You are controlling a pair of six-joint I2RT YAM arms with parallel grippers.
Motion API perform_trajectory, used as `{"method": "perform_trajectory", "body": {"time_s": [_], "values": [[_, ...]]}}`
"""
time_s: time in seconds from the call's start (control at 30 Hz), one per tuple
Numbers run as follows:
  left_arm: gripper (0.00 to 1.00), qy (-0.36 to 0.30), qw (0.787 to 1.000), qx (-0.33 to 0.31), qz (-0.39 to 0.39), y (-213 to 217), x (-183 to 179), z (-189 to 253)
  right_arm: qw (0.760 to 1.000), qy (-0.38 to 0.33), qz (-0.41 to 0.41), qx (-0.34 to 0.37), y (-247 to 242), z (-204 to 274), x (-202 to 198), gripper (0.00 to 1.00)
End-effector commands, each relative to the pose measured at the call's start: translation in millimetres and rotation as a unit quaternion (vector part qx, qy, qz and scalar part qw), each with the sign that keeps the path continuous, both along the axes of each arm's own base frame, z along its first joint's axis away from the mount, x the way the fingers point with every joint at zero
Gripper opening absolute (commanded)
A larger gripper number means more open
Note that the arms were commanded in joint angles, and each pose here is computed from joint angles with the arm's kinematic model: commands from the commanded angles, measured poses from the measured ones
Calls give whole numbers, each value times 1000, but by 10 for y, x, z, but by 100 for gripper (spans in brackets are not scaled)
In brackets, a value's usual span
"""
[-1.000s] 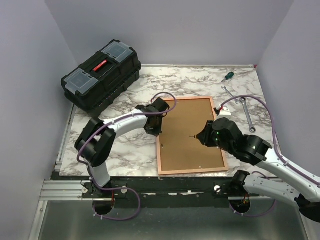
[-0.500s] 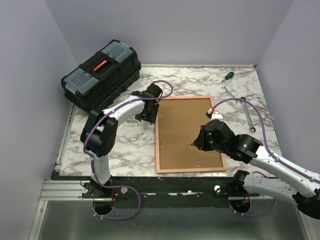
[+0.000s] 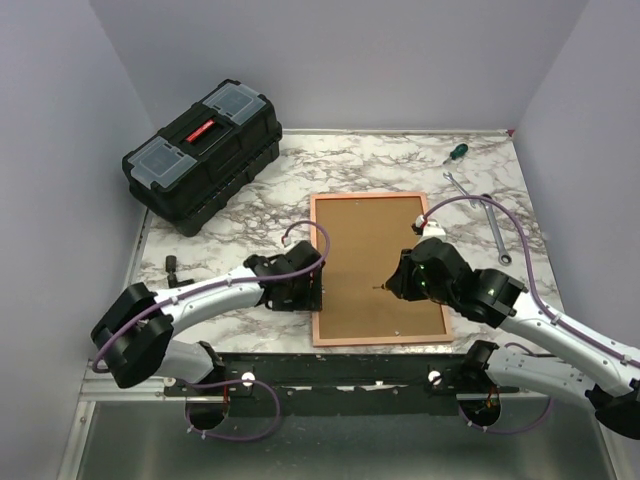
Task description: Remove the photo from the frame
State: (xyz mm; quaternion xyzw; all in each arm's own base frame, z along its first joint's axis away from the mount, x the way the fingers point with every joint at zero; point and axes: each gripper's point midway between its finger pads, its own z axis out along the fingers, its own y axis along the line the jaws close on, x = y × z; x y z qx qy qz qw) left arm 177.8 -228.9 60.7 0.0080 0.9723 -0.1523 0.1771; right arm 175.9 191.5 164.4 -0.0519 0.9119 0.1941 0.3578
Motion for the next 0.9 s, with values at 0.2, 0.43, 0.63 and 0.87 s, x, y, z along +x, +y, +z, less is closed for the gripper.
{"method": "perform_trajectory", "body": {"time_s": [0.2,0.43,0.63,0.87], "values": [[56,29,998,31,47,-264,-230,-295,1000,-14,6,18,15,92,-14,0],[31,8,992,121,-17,-110,-119,-380,1000,-6,4,20,13,77,-35,0],[0,-37,974,201,-96,175,283,-280,1000,-1,7,18,21,61,-46,0],[0,-44,961,221,-159,462,803,-182,999,38,30,8,160,-190,-93,0]]}}
